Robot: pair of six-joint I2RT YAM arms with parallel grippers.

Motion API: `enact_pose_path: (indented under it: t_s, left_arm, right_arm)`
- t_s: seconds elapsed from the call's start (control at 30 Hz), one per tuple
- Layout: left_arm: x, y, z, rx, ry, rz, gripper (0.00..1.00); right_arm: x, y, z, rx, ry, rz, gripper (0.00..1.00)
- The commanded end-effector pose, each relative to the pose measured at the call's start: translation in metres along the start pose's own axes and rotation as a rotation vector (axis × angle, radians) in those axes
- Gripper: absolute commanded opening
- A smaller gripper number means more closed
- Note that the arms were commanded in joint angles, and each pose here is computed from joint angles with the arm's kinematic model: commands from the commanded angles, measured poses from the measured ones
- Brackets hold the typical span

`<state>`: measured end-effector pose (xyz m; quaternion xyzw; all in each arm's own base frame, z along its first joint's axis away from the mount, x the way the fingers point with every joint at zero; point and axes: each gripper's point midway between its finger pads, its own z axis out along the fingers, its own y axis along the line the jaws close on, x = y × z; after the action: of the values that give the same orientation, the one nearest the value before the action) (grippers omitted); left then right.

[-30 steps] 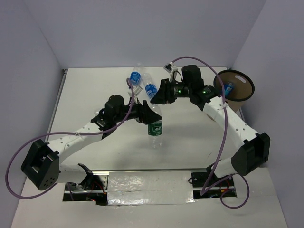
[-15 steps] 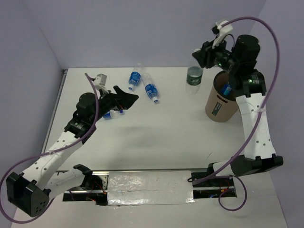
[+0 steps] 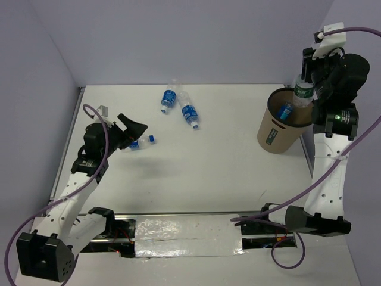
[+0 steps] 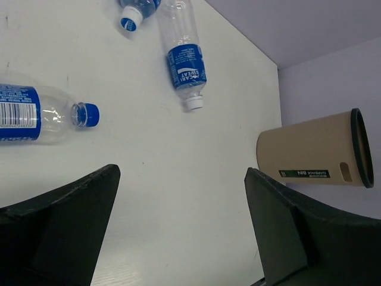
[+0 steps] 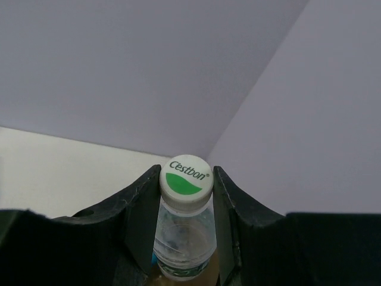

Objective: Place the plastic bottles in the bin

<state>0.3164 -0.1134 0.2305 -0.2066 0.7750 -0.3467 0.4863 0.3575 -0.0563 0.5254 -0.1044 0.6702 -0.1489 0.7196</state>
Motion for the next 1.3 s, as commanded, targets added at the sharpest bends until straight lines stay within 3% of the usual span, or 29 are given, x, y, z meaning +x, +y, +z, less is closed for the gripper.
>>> enact_pose_path:
  t_s: [0.0, 0.33, 0.43, 0.47, 0.5, 0.57, 0.6, 0.8, 0.9, 1.0, 1.17, 1.27]
  left_arm:
    - [-0.009, -0.003, 0.001, 0.018, -0.011, -0.066, 0.99]
    - [-0.005, 0.016, -0.001, -0.019, -0.012, -0.115, 0.99]
    - [0.002, 0.028, -0.003, -0.06, 0.003, -0.14, 1.0]
    - [0.002, 0.029, -0.004, -0.067, 0.001, -0.156, 1.0]
    - [0.003, 0.034, -0.004, -0.088, -0.002, -0.17, 1.0]
    - [0.007, 0.042, -0.004, -0.117, 0.001, -0.218, 0.99]
    - [0.008, 0.049, -0.004, -0.146, -0.004, -0.242, 1.0]
    - [0.018, 0.078, 0.005, -0.311, 0.001, -0.462, 1.0]
    - [0.023, 0.099, 0.01, -0.474, 0.003, -0.598, 0.99]
    - [0.03, 0.118, 0.016, -0.642, 0.024, -0.704, 1.0]
    - [0.039, 0.153, 0.037, -0.887, 0.044, -0.79, 1.0]
    - [0.035, 0.167, 0.061, -0.949, 0.044, -0.798, 1.0]
  right_arm:
    - [0.044, 0.001, 0.017, 0.012, 0.078, 0.02, 0.14]
    - [0.066, 0.018, 0.038, -0.013, 0.07, 0.198, 0.16]
    - [0.088, 0.026, 0.042, -0.027, 0.133, 0.233, 0.33]
    - [0.093, 0.027, 0.042, -0.026, 0.145, 0.233, 0.45]
    - [0.103, 0.029, 0.041, -0.026, 0.165, 0.235, 0.65]
    - [0.105, 0.027, 0.037, -0.012, 0.164, 0.228, 0.84]
    - [0.108, 0.027, 0.036, -0.007, 0.17, 0.226, 0.99]
    - [0.092, 0.019, 0.023, -0.025, 0.157, 0.212, 1.0]
    - [0.075, 0.057, 0.007, -0.282, 0.135, 0.141, 1.0]
    - [0.063, 0.098, -0.01, -0.516, 0.113, 0.166, 1.0]
    - [0.081, 0.136, -0.019, -0.644, 0.16, 0.215, 1.0]
    - [0.092, 0.155, -0.028, -0.696, 0.183, 0.22, 1.0]
